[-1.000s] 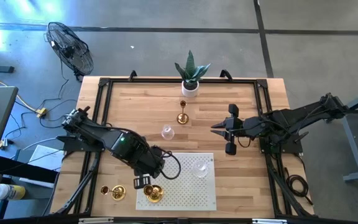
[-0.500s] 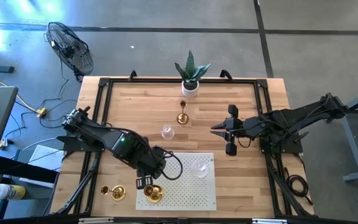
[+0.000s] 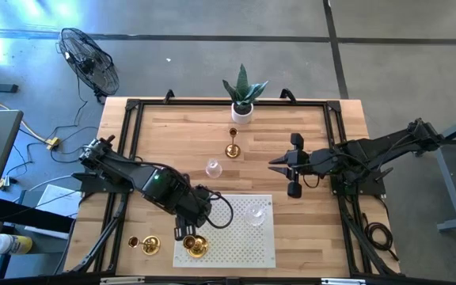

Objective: Pick & Place candle stick holders
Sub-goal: Put the left transparent candle holder on the shelf

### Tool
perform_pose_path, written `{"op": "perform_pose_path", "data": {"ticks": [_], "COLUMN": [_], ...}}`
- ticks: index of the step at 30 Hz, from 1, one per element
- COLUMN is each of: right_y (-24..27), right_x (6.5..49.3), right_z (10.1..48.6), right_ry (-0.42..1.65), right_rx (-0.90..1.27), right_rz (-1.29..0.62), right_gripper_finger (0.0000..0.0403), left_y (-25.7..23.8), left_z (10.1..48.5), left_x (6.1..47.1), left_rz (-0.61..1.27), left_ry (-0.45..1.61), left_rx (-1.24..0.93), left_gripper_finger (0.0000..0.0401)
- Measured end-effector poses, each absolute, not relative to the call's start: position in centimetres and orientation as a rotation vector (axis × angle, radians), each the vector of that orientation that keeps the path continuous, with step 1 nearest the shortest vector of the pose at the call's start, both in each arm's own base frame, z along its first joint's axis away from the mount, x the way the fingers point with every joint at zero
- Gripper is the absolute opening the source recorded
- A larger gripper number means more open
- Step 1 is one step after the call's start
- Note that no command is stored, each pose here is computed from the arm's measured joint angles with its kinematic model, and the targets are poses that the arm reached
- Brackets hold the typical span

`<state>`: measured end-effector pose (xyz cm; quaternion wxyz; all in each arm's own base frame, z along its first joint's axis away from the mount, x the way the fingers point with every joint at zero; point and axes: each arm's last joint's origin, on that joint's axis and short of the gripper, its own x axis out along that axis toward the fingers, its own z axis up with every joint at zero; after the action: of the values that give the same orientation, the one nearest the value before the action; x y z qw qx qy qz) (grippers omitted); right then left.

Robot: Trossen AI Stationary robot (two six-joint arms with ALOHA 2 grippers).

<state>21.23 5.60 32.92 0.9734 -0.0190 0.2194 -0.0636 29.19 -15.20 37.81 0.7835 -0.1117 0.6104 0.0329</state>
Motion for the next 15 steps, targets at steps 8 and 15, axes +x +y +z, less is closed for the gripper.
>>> {"op": "perform_pose_path", "data": {"ticks": [8,15], "right_y": [5.61,5.62], "right_x": [21.27,21.26], "right_z": [33.00,32.99], "right_ry": [0.435,0.436], "right_rx": [-0.036,-0.036], "right_rz": [-0.128,-0.126], "right_gripper_finger": [0.0058,0.0058], "left_y": [-15.29,-15.26], "left_z": [37.87,37.87], "left_x": [29.09,29.11], "left_rz": [0.037,0.046], "left_ry": [1.340,1.334], "left_rx": [-0.268,-0.262], "left_gripper_finger": [0.0179,0.0179]}}
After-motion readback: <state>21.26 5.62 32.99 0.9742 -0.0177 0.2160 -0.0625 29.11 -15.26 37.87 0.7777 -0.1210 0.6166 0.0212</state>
